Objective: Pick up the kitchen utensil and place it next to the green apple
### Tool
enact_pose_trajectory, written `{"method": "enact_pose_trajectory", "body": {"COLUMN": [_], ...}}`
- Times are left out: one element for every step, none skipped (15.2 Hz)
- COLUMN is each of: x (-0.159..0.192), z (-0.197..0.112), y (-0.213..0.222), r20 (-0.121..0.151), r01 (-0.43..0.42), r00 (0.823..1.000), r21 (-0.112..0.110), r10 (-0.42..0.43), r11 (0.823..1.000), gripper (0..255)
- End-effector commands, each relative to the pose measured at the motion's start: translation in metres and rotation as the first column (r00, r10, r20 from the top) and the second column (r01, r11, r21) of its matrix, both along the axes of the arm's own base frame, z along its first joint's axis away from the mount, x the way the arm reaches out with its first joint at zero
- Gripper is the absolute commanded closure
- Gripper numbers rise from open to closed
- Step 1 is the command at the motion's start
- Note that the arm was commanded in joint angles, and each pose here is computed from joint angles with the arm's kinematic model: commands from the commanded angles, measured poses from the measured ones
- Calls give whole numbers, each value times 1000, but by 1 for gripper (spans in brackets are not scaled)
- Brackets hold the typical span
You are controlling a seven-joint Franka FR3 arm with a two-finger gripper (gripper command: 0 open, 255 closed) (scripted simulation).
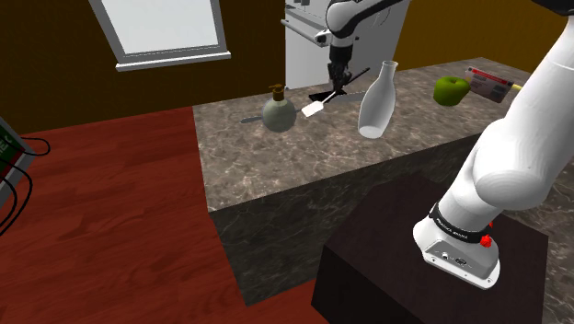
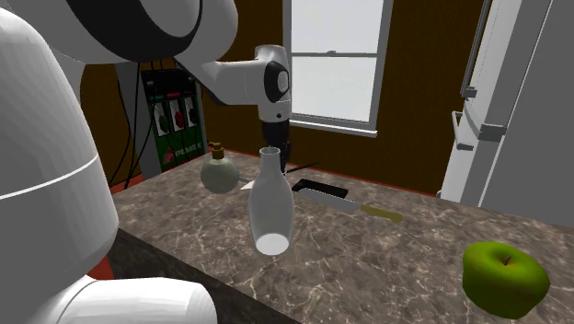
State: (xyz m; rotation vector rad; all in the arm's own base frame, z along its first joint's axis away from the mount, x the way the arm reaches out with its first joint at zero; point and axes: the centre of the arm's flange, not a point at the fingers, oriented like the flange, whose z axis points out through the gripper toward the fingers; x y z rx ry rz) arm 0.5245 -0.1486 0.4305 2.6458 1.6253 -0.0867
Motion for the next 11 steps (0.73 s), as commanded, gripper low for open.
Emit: {"method": "enact_pose_trajectory", "body": {"x": [0, 0, 0, 0, 0, 0, 0, 0, 0, 0, 0], "z": [12, 17, 22, 27, 33, 38, 43, 48, 54, 59, 64], "y": [0, 0, 0, 0, 0, 0, 0, 0, 0, 0, 0], "r20": [0, 0, 0, 0, 0, 0, 0, 0, 0, 0, 0], "r01": [0, 0, 0, 0, 0, 0, 0, 0, 0, 0, 0], "r00": [1000, 1000, 1000, 1000, 1000, 1000, 1000, 1000, 1000, 1000, 1000], "r21": [0, 0, 0, 0, 0, 0, 0, 0, 0, 0, 0], "r10": [0, 0, 0, 0, 0, 0, 0, 0, 0, 0, 0], "r11": [1000, 1000, 1000, 1000, 1000, 1000, 1000, 1000, 1000, 1000, 1000], "gripper": [255, 255, 255, 255, 255, 255, 255, 255, 255, 255, 255]}}
